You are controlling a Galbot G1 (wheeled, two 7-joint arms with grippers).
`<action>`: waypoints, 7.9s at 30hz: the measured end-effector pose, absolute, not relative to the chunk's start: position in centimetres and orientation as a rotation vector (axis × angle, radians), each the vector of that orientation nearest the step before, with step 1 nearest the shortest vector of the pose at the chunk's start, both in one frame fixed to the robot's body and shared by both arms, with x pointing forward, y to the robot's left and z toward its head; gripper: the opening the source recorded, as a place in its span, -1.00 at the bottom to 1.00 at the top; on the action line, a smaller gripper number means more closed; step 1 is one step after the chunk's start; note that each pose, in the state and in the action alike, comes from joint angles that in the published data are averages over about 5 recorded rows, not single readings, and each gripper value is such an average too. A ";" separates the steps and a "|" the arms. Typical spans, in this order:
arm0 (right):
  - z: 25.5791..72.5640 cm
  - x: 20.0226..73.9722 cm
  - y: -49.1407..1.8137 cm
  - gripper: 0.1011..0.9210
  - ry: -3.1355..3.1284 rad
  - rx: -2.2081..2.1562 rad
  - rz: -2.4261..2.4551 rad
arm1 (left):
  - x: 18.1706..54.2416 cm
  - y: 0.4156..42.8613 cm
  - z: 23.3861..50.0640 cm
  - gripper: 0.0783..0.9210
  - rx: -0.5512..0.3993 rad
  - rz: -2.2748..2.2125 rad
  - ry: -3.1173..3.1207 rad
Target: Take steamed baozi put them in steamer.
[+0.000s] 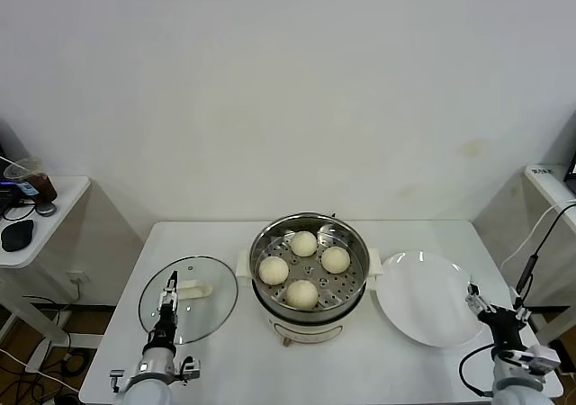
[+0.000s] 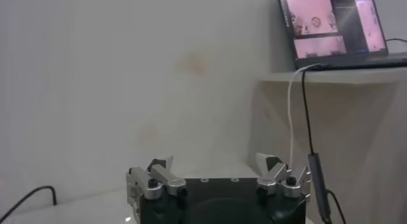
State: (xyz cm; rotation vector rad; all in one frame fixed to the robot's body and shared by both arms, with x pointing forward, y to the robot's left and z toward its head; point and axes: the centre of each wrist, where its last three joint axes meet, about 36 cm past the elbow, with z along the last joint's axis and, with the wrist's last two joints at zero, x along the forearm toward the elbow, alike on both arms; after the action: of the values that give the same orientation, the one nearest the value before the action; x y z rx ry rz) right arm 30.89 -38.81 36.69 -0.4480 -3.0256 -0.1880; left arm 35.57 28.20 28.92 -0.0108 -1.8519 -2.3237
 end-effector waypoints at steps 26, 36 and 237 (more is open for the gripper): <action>34.7 30.8 -39.0 0.76 -2.980 -0.485 -0.188 | 39.8 27.7 26.5 0.77 0.067 -2.209 -1.859; 33.9 31.0 -38.9 0.76 -2.962 -0.493 -0.187 | 41.6 27.9 26.1 0.77 0.083 -2.173 -1.880; 32.5 30.5 -35.3 0.76 -2.965 -0.325 -0.155 | 33.1 11.0 48.9 0.77 0.178 -1.825 -2.534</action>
State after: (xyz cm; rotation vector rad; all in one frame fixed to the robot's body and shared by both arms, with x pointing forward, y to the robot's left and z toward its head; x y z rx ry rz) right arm 30.53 -35.32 32.55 -0.3253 -2.9654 -0.1553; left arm 33.07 10.99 48.85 0.1779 -2.5340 -1.8248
